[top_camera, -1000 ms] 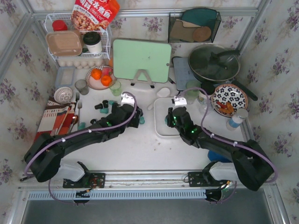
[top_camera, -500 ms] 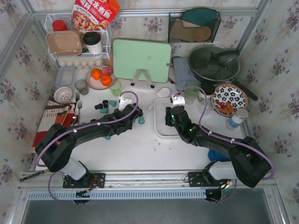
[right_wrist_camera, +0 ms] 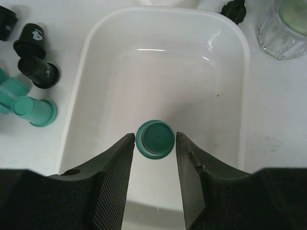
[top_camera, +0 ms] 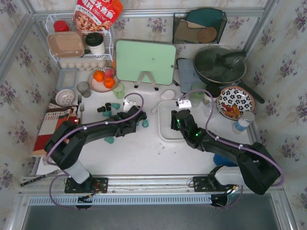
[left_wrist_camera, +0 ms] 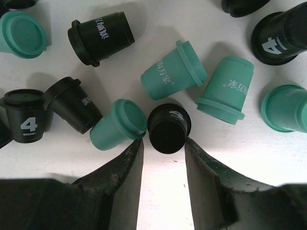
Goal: Mix the coffee capsules in the storage basket
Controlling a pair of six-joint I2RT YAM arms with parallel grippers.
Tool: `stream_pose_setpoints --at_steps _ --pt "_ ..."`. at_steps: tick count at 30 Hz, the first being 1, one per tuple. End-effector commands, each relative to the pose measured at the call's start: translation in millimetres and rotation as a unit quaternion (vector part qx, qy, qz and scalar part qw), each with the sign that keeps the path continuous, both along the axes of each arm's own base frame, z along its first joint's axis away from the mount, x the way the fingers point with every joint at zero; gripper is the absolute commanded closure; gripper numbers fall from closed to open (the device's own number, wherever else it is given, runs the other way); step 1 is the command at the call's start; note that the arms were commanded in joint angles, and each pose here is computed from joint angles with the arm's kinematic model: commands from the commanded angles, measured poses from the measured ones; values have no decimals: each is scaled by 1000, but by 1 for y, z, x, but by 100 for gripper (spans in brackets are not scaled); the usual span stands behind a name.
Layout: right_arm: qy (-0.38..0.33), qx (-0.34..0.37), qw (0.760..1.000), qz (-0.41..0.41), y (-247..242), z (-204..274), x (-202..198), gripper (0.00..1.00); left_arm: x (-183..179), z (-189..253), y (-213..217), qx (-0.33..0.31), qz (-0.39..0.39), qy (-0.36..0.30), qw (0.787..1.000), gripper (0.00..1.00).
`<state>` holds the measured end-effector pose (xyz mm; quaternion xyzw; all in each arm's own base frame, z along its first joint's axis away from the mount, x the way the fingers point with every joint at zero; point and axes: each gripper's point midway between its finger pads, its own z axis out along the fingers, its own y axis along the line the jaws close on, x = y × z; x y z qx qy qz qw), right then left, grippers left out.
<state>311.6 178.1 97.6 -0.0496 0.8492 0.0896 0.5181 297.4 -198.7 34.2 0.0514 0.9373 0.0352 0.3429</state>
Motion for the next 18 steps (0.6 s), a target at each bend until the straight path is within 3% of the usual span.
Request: stream_pose_setpoints --at_steps 1,8,18 --pt "-1 -15 1000 -16 -4 -2 6 53 6 -3 -6 -21 5 -1 1000 57" --pt "-7 -48 997 -68 -24 -6 12 53 6 -8 -8 -26 -1 1 1000 65" --pt "-78 -9 994 -80 -29 31 4 42 7 -7 -17 -37 -31 -2 999 91"
